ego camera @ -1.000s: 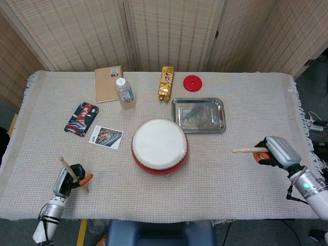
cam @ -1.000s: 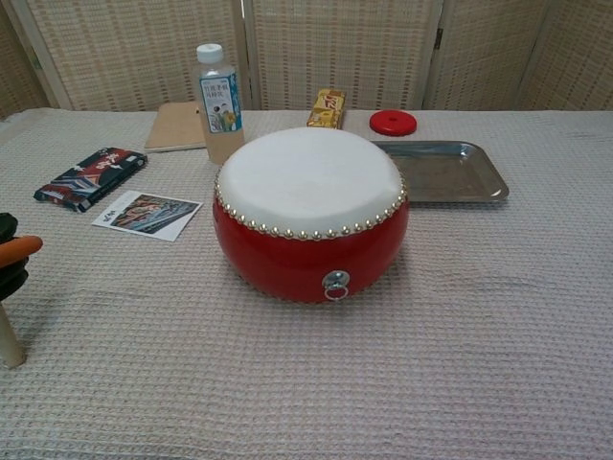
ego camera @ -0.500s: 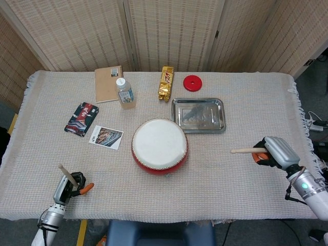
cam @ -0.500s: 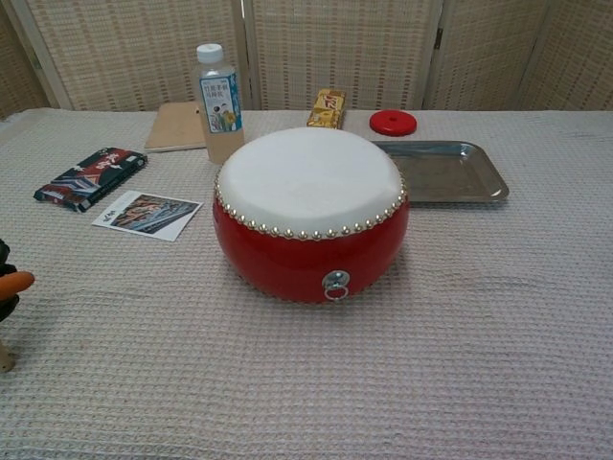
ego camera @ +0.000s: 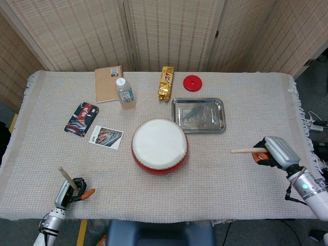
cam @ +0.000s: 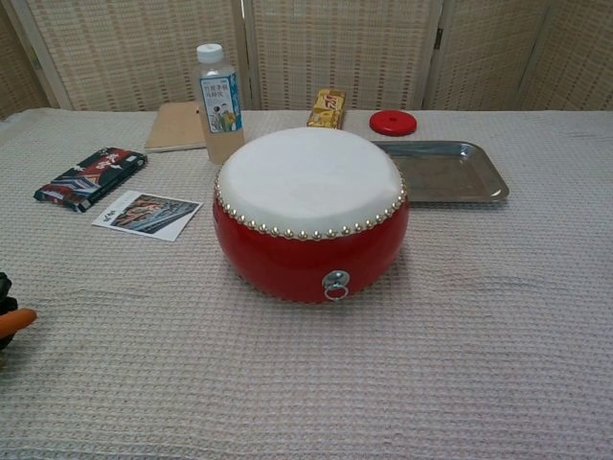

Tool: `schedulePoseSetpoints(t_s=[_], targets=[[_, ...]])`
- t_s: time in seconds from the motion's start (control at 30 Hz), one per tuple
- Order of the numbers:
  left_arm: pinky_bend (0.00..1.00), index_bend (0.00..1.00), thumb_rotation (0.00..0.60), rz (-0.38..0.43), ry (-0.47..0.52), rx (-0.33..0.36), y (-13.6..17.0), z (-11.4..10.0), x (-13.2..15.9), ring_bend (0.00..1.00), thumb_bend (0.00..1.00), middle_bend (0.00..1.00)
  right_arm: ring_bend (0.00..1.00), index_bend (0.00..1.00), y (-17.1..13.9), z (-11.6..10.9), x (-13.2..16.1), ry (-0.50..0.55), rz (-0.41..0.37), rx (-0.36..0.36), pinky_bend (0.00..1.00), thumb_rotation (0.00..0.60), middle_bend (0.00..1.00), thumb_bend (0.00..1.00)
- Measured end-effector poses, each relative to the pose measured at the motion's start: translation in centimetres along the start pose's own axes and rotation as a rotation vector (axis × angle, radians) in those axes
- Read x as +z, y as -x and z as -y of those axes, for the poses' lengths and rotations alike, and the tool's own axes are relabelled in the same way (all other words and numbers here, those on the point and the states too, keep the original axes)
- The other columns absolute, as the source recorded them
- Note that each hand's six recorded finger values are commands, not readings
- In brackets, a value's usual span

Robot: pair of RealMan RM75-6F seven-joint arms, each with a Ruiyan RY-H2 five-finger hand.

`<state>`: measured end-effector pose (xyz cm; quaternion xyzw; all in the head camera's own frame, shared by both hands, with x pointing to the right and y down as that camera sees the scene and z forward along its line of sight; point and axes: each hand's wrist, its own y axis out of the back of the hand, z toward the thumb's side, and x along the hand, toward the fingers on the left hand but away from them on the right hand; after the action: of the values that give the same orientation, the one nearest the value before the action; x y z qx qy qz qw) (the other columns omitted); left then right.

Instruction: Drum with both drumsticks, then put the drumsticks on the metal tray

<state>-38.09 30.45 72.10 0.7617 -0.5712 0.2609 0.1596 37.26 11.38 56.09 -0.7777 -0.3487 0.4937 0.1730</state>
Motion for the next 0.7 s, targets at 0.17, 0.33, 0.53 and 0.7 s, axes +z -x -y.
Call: schedulePoseSetpoints(t_s=[0.17,0.33,0.53,0.7], targets=[[0.97,0.92,0.600,-0.013,-0.012,0.006,-0.1,0.0,-0.9,0.91,0.25,1.00,1.00,1.00,0.0,0.0,0.0,-0.002,0.001,0.001,1.00,0.600,1.00,0.86],[1.00,1.00,0.600,-0.017,-0.078,0.012,-0.2,-0.3,-1.4,1.00,0.35,1.00,1.00,1.00,-0.1,0.2,0.0,-0.002,0.006,0.008,1.00,0.600,1.00,0.86],[1.00,1.00,0.600,0.003,-0.251,0.001,-0.3,-0.8,-1.3,1.00,0.38,1.00,1.00,1.00,-0.1,0.4,-0.2,-0.001,0.011,0.015,1.00,0.600,1.00,0.86],[1.00,1.00,0.600,0.042,-0.447,-0.014,-0.4,-2.0,-0.2,1.00,0.38,1.00,1.00,1.00,-0.1,0.5,-0.3,0.000,0.014,0.023,1.00,0.600,1.00,0.86]])
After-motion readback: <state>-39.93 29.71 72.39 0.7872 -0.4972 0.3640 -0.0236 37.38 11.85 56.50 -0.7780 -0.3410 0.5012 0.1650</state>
